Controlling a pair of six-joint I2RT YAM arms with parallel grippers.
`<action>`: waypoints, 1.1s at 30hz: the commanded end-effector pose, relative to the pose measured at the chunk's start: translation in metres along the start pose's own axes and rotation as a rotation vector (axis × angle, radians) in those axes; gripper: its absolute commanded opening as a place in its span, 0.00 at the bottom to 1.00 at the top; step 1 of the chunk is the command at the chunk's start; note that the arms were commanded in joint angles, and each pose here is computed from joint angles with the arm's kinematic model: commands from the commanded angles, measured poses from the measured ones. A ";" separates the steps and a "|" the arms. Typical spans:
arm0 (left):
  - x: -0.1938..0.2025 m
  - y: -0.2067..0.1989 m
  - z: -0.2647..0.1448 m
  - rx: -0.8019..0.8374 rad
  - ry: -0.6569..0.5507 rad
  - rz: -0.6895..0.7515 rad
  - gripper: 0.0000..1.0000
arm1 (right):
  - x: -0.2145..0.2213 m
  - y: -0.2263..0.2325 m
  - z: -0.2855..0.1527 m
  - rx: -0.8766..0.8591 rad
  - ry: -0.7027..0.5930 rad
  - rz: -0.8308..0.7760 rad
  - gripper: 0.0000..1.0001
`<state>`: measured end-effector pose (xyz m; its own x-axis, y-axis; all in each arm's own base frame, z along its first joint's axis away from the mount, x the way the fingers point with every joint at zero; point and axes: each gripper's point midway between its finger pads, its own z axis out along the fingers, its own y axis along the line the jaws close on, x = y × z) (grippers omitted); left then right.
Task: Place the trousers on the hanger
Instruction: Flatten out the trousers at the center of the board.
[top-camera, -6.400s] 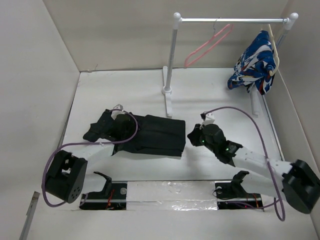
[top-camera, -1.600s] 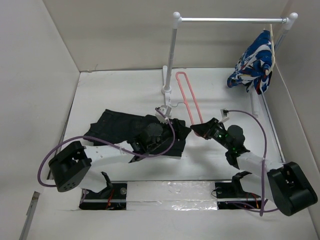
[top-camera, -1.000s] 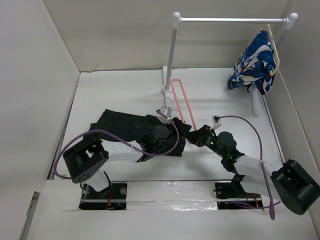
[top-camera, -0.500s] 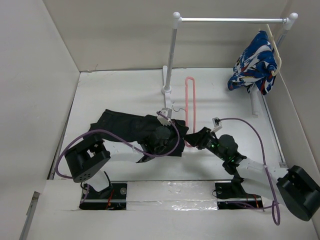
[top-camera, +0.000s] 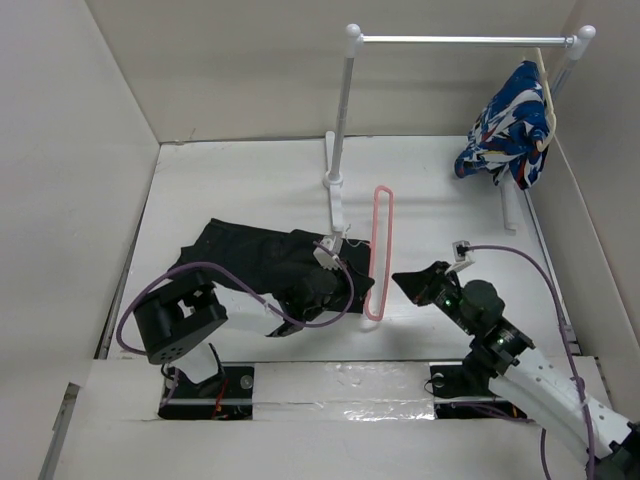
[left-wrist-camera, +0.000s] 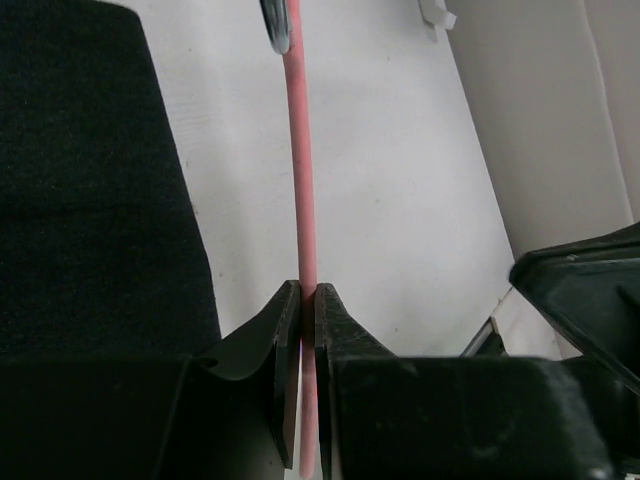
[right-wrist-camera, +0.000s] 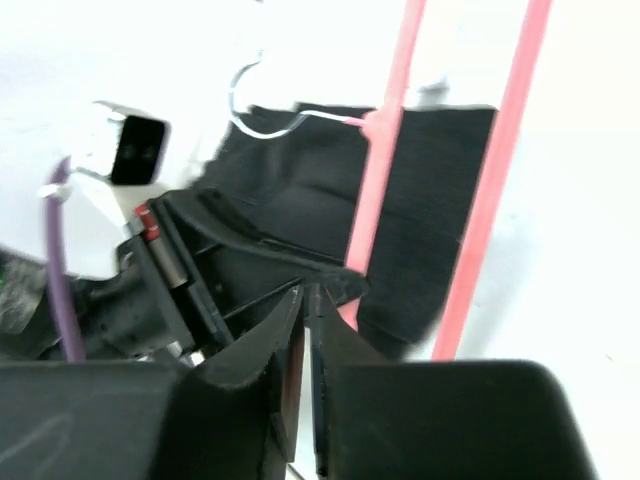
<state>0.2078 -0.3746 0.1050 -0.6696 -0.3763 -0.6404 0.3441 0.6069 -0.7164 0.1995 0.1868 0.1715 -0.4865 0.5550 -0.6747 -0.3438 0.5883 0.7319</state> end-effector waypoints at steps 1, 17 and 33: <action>0.002 -0.015 0.005 0.059 -0.022 -0.052 0.00 | 0.011 -0.029 0.005 0.138 0.087 -0.093 0.07; 0.019 0.028 0.013 -0.105 -0.026 -0.023 0.00 | 0.037 -0.071 0.111 0.280 0.253 -0.169 0.33; 0.019 0.053 0.013 -0.153 -0.031 -0.025 0.00 | 0.076 -0.096 0.127 0.262 0.325 -0.080 0.13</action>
<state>0.2211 -0.3671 0.0603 -0.6605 -0.4345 -0.6123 0.2136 0.6731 -0.7080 0.2928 0.2412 0.0288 -0.7315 0.2806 -0.6214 -0.1707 0.8070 0.5654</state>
